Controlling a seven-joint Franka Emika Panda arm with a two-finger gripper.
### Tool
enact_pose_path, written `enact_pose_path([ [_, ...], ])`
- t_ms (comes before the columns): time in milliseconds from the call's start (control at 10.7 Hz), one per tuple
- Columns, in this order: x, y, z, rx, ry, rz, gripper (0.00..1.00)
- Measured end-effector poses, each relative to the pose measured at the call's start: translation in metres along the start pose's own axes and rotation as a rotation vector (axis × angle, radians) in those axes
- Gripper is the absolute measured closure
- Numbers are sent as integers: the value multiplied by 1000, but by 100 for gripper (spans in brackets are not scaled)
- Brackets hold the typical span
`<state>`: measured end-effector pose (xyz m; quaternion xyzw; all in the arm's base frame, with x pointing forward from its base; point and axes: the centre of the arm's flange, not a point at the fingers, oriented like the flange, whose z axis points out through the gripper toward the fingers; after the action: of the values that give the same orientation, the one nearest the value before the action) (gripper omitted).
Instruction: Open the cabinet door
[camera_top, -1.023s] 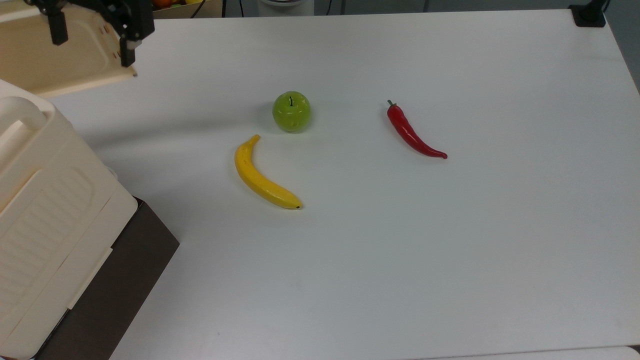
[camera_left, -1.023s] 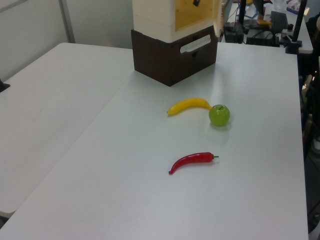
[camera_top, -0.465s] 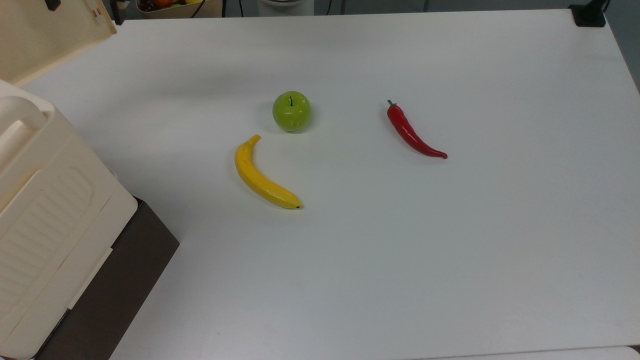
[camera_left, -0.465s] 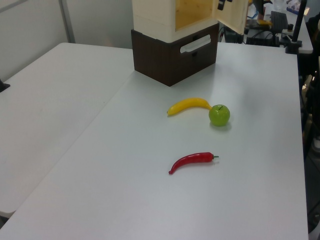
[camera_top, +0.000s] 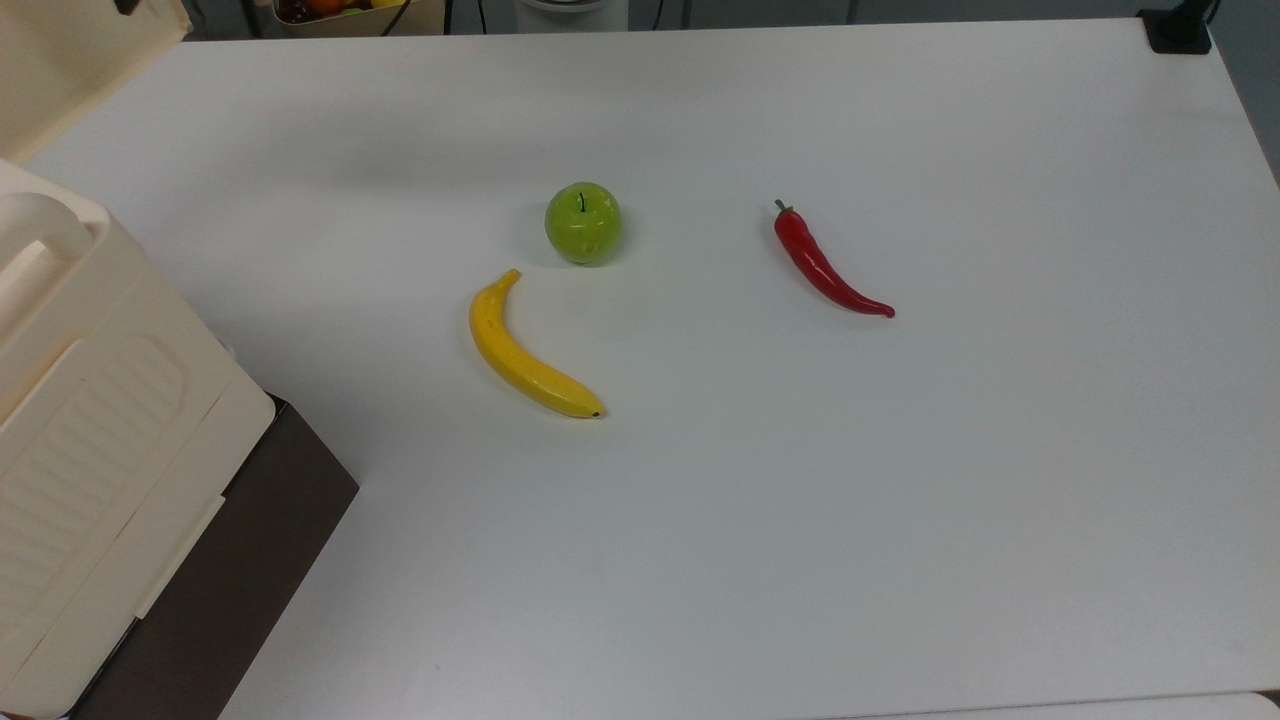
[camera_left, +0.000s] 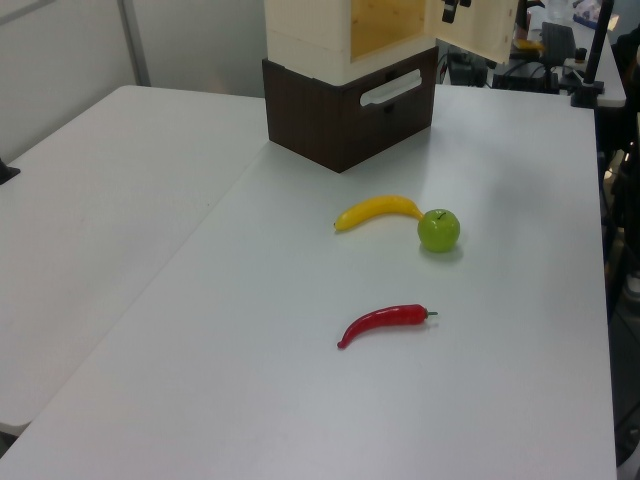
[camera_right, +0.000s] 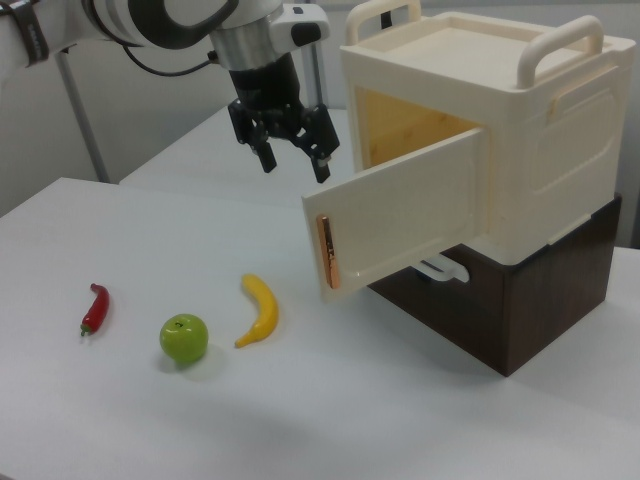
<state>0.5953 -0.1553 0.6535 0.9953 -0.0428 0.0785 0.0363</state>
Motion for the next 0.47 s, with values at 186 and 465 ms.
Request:
enact_pose_path([
  [186, 2, -26, -3, 55, 6, -2, 0],
  [465, 1, -94, 5, 97, -33, -31, 0],
])
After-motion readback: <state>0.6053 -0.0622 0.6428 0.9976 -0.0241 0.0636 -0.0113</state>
